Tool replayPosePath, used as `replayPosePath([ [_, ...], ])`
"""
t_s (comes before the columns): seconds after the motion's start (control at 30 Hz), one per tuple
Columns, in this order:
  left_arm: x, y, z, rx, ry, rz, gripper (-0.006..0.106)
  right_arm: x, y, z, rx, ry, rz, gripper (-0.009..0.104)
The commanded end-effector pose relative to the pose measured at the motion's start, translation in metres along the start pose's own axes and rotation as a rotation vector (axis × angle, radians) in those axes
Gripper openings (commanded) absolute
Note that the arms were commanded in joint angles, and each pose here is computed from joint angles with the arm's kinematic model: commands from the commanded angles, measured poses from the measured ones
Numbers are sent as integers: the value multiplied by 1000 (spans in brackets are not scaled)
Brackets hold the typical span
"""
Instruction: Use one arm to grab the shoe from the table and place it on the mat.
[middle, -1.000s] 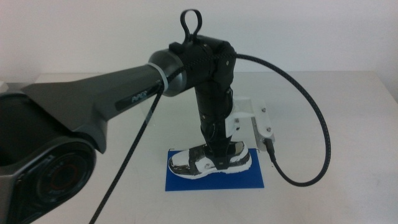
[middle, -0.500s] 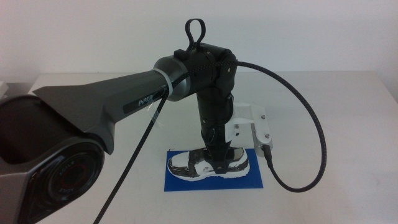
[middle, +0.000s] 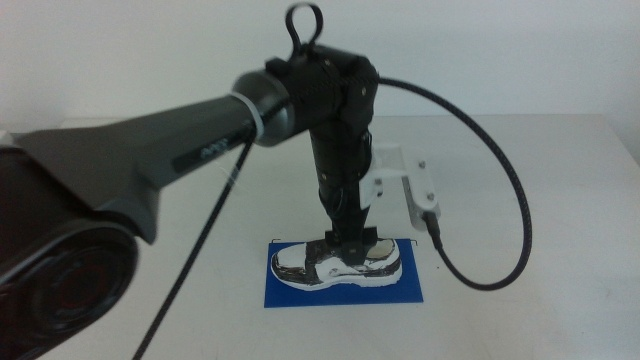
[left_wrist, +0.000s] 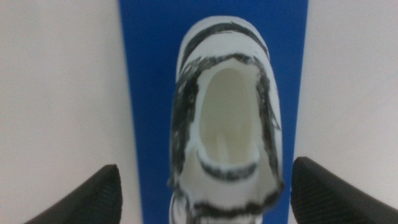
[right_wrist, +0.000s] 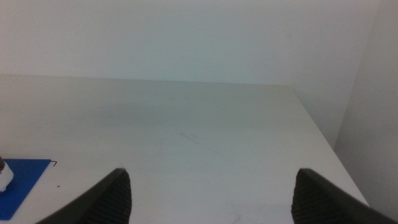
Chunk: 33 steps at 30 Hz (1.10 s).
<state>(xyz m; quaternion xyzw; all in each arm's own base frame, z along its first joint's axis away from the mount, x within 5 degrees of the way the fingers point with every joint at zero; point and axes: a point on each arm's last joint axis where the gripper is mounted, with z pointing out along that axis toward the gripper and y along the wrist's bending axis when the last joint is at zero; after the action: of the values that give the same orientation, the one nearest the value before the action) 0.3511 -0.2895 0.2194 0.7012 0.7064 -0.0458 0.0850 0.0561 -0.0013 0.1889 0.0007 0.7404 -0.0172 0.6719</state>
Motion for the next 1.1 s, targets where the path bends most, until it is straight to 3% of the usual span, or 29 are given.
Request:
replayPosePath([
  [0.0,1,-13,-57,-26,-31,1,92,-11,0,-3,4,-109,-21,66],
  [0.47,23,-52,-188,-302,-171,-4,92,-11,0,-3,4,-109,-21,66],
  [0.9,28,-70,-222,-348,-284,-46,92,-11,0,-3,4,-109,-21,66],
  [0.97,27,-68,-223,-356,-317,-115,92,-11,0,-3,4,-109,-21,66],
  [1.07,32,-66,-229,-352,-379,-330,92,-11,0,-3,4,-109,-21,66],
])
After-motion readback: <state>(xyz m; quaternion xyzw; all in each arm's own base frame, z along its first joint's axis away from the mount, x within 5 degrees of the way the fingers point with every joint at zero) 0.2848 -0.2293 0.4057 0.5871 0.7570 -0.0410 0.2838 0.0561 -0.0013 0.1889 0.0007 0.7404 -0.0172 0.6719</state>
